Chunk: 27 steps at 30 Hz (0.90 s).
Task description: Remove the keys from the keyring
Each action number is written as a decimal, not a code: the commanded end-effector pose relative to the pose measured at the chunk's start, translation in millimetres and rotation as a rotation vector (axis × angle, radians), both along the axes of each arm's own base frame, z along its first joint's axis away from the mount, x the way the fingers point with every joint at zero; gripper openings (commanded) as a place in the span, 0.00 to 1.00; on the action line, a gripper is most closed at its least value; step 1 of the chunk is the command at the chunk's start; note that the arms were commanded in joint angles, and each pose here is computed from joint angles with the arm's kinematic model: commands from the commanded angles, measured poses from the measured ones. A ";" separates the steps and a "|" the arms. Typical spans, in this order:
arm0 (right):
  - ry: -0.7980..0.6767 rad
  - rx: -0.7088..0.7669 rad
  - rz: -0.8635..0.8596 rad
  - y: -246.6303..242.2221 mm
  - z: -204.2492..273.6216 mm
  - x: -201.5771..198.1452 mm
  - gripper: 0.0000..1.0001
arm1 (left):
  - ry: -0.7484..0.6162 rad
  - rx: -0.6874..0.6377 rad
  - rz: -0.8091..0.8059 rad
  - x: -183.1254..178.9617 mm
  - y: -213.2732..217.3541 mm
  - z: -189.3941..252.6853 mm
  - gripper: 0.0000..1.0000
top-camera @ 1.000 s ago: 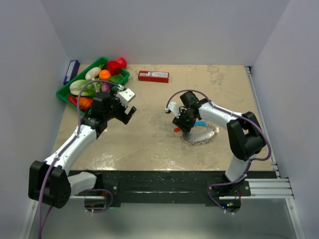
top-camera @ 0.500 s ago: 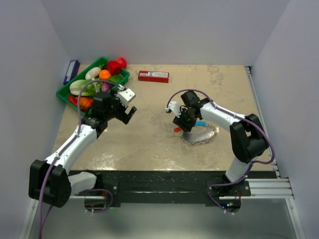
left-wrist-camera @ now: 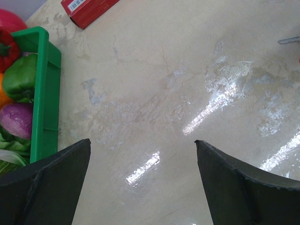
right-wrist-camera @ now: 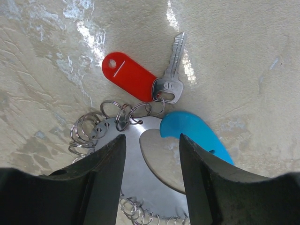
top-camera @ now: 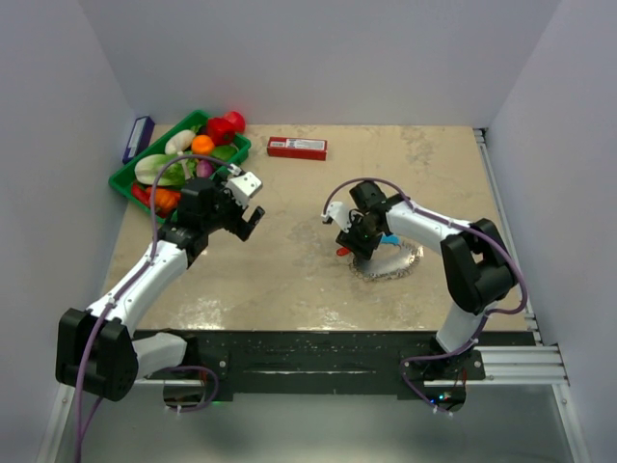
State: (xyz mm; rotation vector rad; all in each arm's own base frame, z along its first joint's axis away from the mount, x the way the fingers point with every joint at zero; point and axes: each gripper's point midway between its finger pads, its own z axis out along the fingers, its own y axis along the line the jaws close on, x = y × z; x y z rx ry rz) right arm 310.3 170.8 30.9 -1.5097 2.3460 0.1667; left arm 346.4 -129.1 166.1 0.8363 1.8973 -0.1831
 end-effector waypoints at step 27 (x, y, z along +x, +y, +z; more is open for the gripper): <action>-0.065 -0.017 0.037 9.9 -7.5 4.7 0.51 | -0.011 -0.032 -0.011 3.7 -7.9 -0.4 0.99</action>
